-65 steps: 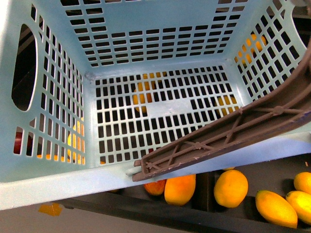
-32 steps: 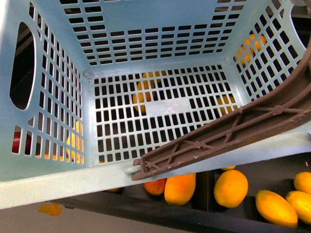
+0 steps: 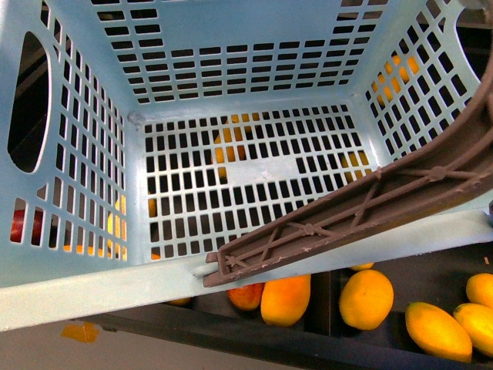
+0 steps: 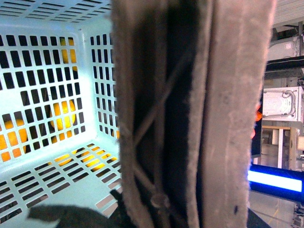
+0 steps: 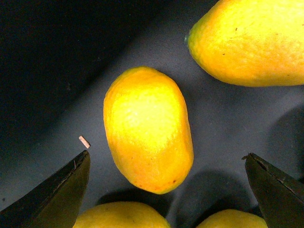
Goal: Pick lemon and mango into basket
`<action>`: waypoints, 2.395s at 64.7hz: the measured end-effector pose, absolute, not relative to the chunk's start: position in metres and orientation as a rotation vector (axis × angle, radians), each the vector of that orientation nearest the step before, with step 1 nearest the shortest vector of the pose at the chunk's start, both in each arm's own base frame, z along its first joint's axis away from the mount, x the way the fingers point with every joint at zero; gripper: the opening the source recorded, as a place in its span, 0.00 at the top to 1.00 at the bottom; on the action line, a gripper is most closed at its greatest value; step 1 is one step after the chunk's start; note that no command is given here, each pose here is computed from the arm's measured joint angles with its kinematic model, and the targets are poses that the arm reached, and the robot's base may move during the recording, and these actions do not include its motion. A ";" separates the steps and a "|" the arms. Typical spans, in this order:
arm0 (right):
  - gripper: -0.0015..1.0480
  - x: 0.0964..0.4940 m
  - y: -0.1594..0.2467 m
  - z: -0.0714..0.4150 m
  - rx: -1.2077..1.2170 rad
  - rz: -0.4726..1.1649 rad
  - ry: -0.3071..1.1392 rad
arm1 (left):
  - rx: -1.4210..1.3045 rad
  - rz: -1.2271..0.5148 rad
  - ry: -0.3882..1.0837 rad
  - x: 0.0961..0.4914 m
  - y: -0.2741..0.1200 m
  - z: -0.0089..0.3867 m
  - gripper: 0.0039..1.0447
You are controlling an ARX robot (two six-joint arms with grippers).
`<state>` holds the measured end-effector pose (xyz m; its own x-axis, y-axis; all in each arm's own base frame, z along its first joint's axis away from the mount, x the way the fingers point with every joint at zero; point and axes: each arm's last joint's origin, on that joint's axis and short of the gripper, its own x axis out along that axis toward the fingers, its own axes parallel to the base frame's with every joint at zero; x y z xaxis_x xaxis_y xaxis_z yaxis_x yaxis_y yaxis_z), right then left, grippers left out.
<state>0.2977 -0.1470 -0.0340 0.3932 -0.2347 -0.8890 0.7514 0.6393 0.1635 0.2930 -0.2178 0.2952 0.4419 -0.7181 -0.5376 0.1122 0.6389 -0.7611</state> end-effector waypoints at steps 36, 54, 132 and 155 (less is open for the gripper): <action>0.08 0.319 -0.146 -0.052 0.603 -0.647 1.027 | -0.716 -0.574 0.986 0.293 -0.218 0.295 0.87; 0.08 0.325 -0.149 -0.060 0.600 -0.658 1.041 | -0.716 -0.574 0.986 0.293 -0.218 0.295 0.87; 0.52 0.237 -0.118 0.106 0.393 -0.257 0.704 | -0.716 -0.574 0.986 0.293 -0.218 0.295 0.87; 0.52 0.212 -0.051 0.246 0.226 -0.062 0.306 | -0.717 -0.574 0.987 0.293 -0.218 0.295 0.87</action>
